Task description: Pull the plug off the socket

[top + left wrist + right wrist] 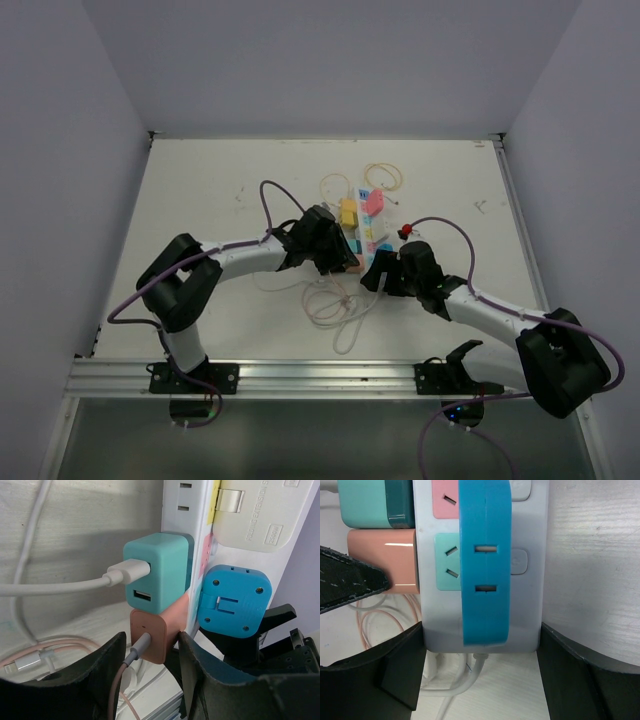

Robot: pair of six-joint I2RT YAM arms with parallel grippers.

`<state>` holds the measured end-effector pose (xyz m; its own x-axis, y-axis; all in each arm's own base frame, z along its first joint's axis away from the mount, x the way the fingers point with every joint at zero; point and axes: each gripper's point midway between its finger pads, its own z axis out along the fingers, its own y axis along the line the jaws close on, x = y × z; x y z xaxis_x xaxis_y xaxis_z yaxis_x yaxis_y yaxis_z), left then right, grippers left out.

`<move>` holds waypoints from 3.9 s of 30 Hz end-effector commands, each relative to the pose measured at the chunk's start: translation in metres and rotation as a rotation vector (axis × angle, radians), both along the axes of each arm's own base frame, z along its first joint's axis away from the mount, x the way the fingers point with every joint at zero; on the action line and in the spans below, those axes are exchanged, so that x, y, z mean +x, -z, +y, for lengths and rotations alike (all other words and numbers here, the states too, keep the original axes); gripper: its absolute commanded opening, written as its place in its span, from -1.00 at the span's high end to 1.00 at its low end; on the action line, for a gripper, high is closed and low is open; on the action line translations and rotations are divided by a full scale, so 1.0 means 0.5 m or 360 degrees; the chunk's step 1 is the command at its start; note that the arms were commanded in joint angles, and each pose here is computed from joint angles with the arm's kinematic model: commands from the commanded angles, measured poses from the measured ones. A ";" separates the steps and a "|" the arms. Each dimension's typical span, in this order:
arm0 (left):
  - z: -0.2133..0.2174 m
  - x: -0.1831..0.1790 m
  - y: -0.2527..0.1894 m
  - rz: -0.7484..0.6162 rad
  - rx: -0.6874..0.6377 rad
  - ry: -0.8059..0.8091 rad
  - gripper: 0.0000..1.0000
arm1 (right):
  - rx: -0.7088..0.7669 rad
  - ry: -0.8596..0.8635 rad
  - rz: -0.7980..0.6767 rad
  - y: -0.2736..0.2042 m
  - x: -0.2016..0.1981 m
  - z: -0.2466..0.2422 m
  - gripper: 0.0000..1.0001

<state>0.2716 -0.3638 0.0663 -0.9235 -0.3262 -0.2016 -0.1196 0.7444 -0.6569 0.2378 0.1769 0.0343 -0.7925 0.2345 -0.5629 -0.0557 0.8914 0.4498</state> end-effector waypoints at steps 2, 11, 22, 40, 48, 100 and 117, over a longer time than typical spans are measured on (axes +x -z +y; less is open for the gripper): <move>-0.024 0.010 -0.010 -0.0027 -0.0069 -0.0031 0.05 | 0.0036 -0.0015 0.0050 0.014 -0.012 0.008 1.00; -0.028 0.013 -0.018 -0.0044 -0.0110 -0.0042 0.61 | 0.0025 0.0001 0.0063 0.017 -0.011 0.005 1.00; -0.006 -0.014 -0.022 0.0036 -0.0309 -0.0180 1.00 | 0.0033 0.0091 0.0088 0.027 -0.011 -0.017 1.00; 0.053 -0.003 -0.060 -0.0027 -0.0439 -0.0309 1.00 | 0.0013 0.0178 0.0128 0.041 -0.012 -0.036 1.00; 0.082 -0.017 -0.084 -0.0056 -0.0435 -0.0325 1.00 | 0.0016 0.0191 0.0127 0.037 -0.013 -0.039 1.00; 0.685 0.204 0.027 -0.0218 0.0348 -0.0856 -0.92 | 0.0006 0.0201 0.0104 0.032 -0.008 -0.045 1.00; 0.556 0.175 -0.173 -0.0459 0.0066 -0.0682 -0.98 | 0.0020 0.0148 0.0110 0.030 -0.009 -0.034 1.00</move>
